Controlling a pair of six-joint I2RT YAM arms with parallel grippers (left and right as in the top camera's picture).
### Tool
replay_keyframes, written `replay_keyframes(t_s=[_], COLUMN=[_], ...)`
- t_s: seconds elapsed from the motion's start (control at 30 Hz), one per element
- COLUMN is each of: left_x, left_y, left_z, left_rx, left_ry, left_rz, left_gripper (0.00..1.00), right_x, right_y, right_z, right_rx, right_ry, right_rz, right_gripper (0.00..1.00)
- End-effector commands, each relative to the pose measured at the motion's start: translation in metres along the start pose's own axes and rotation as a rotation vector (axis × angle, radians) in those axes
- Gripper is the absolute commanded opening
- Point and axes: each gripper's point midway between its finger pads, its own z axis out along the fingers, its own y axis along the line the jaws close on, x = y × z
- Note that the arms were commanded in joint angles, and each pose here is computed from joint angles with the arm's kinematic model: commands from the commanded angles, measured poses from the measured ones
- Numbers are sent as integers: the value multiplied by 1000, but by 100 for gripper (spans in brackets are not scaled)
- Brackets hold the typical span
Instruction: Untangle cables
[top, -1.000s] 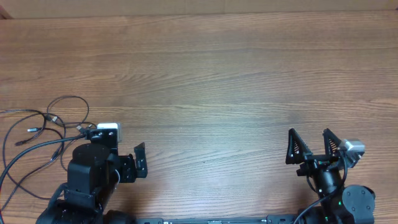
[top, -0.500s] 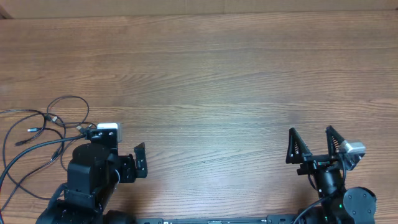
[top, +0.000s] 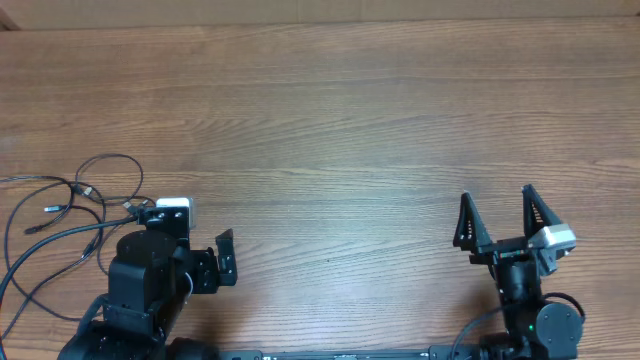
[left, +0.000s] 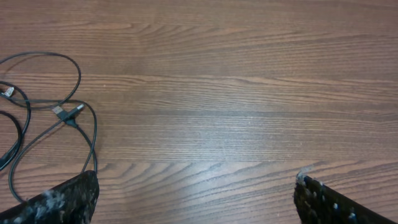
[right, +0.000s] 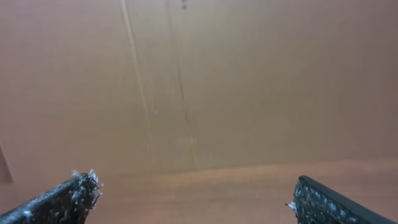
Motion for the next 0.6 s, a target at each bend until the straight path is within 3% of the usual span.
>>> replay_keyframes(t_s=[0.0, 0.27, 0.37, 0.57], left_x=[3, 3, 3, 3], left_y=[1, 1, 1, 1], left_z=[2, 2, 2, 2], left_rx=[-10, -10, -10, -10], left_ry=[5, 5, 5, 5], left_rz=[-1, -1, -1, -1], left_gripper=[100, 100, 99, 100], right_x=[13, 38, 81, 84], right_y=[-2, -8, -13, -13], right_z=[0, 0, -7, -8], right_rx=[-9, 16, 32, 35], right_ry=[-38, 66, 243, 256], right_rz=[-8, -4, 4, 5], right_gripper=[100, 100, 100, 100])
